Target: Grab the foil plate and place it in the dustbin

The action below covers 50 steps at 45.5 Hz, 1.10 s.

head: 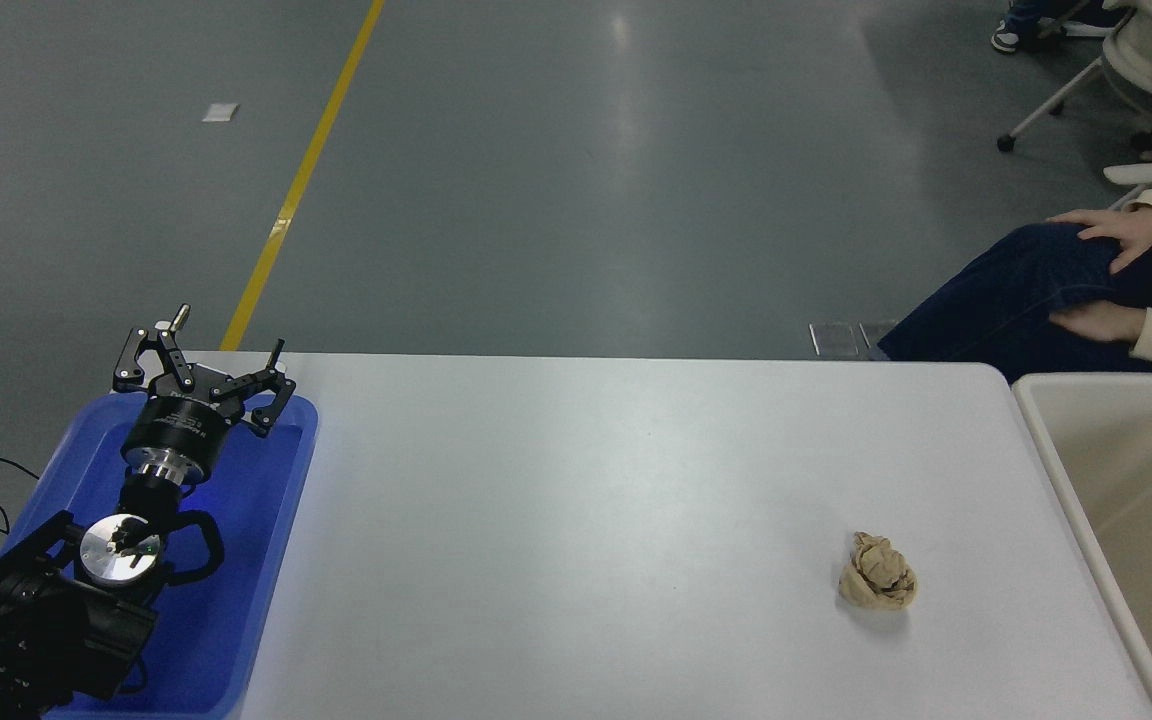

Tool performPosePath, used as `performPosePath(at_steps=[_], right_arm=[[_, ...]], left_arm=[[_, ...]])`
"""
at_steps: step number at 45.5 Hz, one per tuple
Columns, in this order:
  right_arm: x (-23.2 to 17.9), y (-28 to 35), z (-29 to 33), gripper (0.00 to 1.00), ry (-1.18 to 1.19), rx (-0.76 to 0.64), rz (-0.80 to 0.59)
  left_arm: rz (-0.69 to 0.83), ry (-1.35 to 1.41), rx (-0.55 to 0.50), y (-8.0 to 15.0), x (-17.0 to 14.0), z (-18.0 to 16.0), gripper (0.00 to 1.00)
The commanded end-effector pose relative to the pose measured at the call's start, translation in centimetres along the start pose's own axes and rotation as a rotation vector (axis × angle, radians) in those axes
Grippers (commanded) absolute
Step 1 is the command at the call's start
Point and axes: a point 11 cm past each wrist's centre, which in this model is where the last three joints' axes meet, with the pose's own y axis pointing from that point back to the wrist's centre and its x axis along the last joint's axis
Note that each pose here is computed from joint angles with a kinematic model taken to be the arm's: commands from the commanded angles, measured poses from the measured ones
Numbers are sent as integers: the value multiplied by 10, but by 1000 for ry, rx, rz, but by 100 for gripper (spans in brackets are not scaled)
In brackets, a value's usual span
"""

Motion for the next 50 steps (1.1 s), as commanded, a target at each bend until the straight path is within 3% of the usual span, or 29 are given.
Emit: performPosePath(at_steps=[1, 34, 48, 50], right_arm=[[-12, -39, 29, 0, -25, -49, 152], [-61, -123, 12, 0, -49, -44, 417], [-62, -124, 9, 0, -55, -53, 433], [-61, -124, 8, 8, -52, -53, 435]], left_arm=[[0, 0, -1, 0, 0, 0, 100], [0, 0, 1, 0, 0, 0, 100], [-1, 0, -1, 0, 0, 0, 100], [2, 0, -1, 0, 0, 0, 100]])
